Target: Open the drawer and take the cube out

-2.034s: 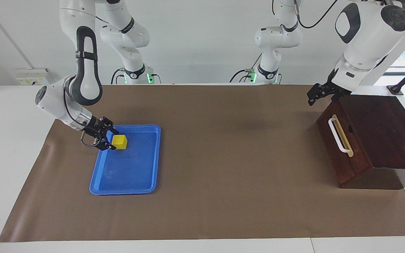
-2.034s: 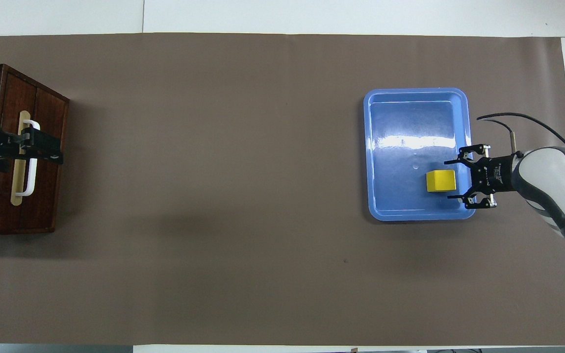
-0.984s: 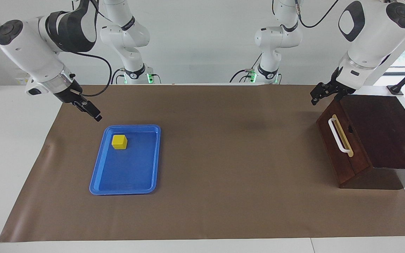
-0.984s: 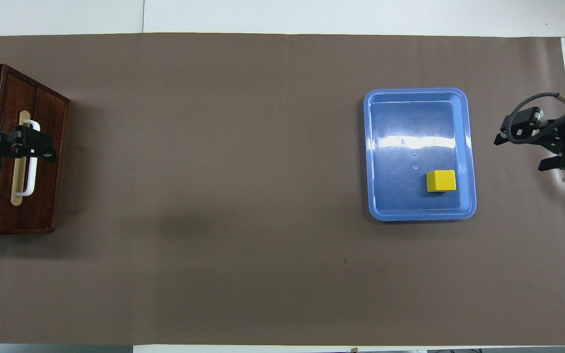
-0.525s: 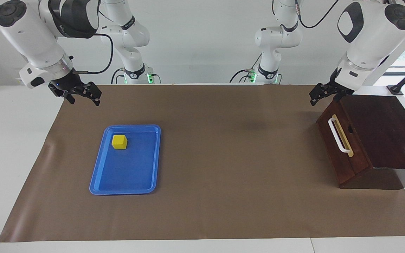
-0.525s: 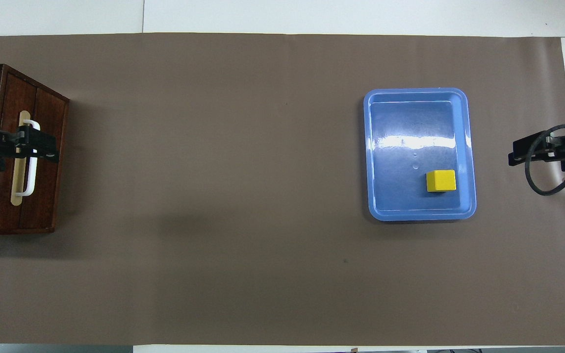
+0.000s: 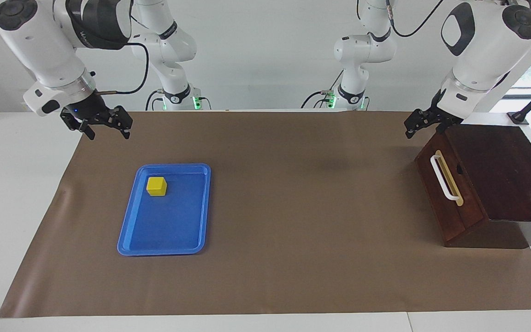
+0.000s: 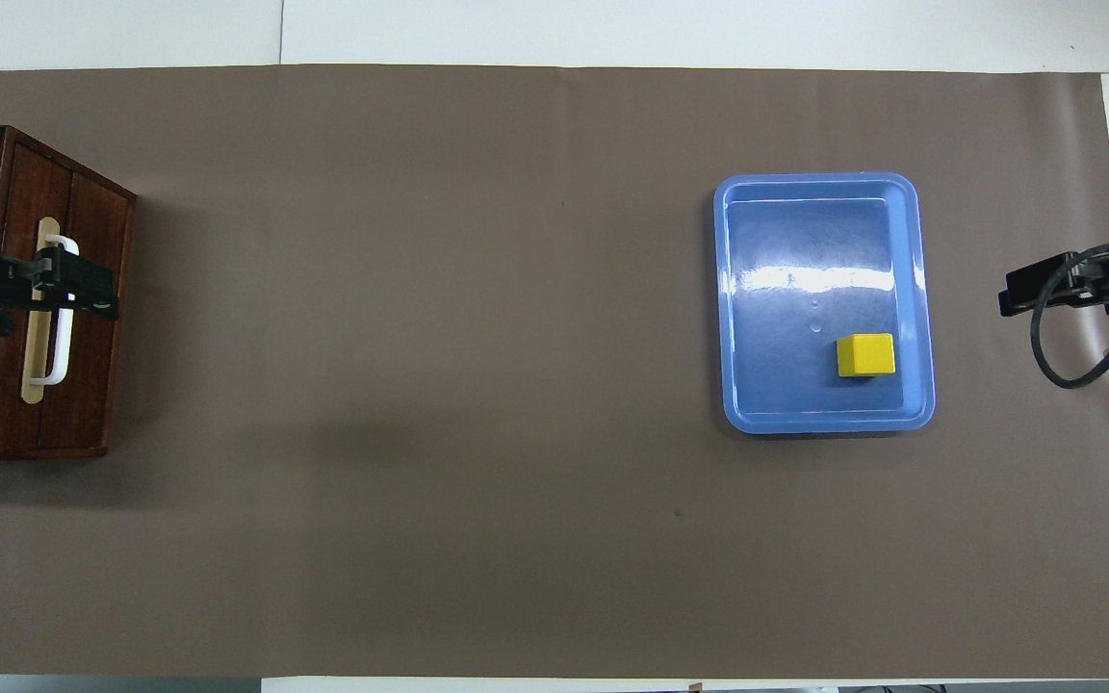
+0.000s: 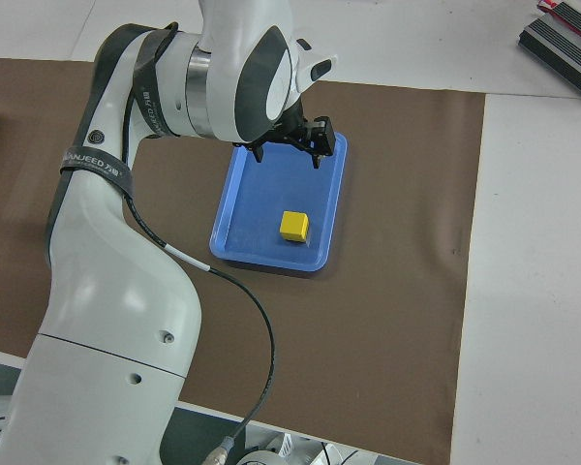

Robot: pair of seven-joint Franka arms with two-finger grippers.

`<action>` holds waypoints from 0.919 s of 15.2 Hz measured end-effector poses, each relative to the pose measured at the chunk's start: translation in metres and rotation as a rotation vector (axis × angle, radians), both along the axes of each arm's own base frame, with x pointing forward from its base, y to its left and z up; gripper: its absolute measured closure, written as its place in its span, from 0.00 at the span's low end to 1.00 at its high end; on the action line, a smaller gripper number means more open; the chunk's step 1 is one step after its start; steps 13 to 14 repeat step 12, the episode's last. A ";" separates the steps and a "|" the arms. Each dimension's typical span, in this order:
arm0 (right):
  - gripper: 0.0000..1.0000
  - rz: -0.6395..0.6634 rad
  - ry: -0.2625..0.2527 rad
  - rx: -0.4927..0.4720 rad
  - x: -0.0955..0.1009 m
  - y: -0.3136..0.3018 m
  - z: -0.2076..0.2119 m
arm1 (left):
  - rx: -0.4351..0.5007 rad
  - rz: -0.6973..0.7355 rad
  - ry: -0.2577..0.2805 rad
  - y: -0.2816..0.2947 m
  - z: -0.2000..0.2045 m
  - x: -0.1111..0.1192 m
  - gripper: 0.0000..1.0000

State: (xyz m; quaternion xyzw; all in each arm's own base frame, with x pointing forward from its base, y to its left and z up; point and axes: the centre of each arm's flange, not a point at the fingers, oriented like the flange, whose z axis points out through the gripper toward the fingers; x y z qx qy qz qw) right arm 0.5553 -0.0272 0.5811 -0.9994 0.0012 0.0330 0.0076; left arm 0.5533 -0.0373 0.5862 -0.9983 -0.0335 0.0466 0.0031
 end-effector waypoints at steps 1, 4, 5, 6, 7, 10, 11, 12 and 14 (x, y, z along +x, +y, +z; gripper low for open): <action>0.00 0.005 0.007 0.000 0.000 0.002 -0.001 | 0.000 0.000 0.000 0.000 0.000 0.000 0.00; 0.00 0.008 0.031 -0.005 -0.002 0.003 -0.004 | 0.000 0.000 0.000 0.000 0.000 0.000 0.00; 0.00 0.010 0.034 -0.014 -0.002 0.002 -0.004 | 0.000 -0.001 0.000 0.000 0.000 0.000 0.00; 0.00 0.016 0.034 -0.027 -0.002 0.001 -0.004 | 0.000 -0.002 0.000 -0.001 0.000 0.000 0.00; 0.00 0.027 0.034 -0.035 -0.002 0.000 -0.003 | -0.001 -0.004 0.000 -0.002 0.000 0.000 0.00; 0.00 0.034 0.032 -0.036 -0.002 0.000 -0.002 | -0.003 -0.005 0.000 -0.003 0.000 0.000 0.00; 0.00 0.034 0.031 -0.036 -0.002 0.000 -0.002 | -0.004 -0.005 0.001 -0.003 0.000 0.000 0.00; 0.00 0.034 0.031 -0.036 -0.002 0.000 -0.002 | -0.006 -0.005 0.001 -0.003 0.000 0.000 0.00; 0.00 0.034 0.031 -0.036 -0.002 0.000 -0.002 | -0.006 -0.005 0.001 -0.003 0.000 0.000 0.00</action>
